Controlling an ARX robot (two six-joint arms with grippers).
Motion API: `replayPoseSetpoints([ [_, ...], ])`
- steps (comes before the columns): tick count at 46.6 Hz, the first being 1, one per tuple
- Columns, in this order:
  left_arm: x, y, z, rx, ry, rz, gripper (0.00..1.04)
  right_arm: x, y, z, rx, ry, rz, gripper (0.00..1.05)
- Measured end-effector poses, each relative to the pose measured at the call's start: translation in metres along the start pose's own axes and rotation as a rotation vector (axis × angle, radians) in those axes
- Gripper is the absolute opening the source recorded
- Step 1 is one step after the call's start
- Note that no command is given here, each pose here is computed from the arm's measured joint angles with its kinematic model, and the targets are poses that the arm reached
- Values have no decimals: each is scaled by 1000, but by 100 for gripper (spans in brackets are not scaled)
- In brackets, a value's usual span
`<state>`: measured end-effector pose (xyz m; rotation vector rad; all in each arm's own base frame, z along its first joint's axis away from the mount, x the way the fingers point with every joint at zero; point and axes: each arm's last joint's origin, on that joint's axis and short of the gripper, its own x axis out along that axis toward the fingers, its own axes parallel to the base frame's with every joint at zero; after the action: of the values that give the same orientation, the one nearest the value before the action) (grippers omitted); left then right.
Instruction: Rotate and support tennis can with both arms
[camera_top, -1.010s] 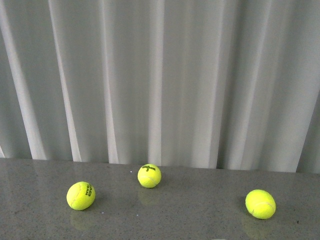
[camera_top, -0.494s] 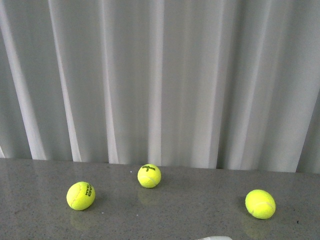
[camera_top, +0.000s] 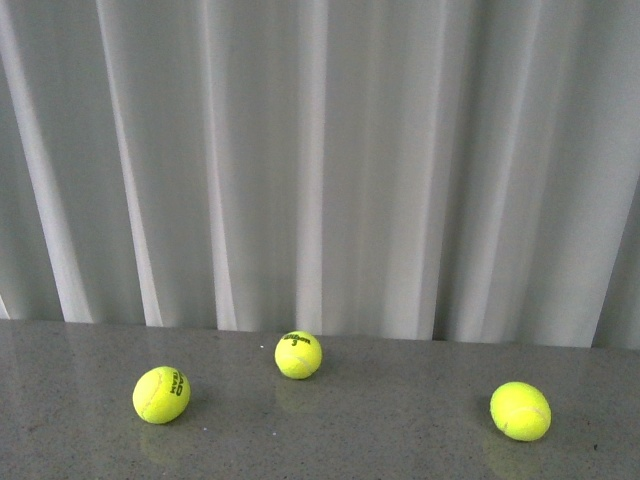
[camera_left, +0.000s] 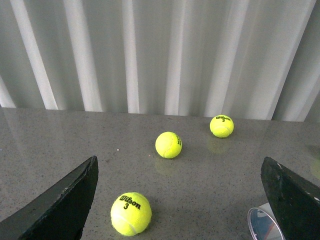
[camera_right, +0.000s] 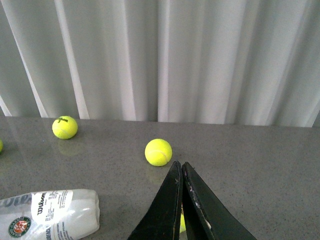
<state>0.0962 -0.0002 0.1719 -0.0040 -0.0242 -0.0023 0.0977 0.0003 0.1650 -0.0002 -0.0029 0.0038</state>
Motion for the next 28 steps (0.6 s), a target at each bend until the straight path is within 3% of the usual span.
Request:
replayPoseSetpoints([
  [4,0,0,0,0,1,0,98,0,0,0,0,2,0,8],
  [23,0,0,0,0,0,0,98,0,0,0,0,1,0,98],
  [28,0,0,0,0,0,0,98,0,0,0,0,1,0,97],
])
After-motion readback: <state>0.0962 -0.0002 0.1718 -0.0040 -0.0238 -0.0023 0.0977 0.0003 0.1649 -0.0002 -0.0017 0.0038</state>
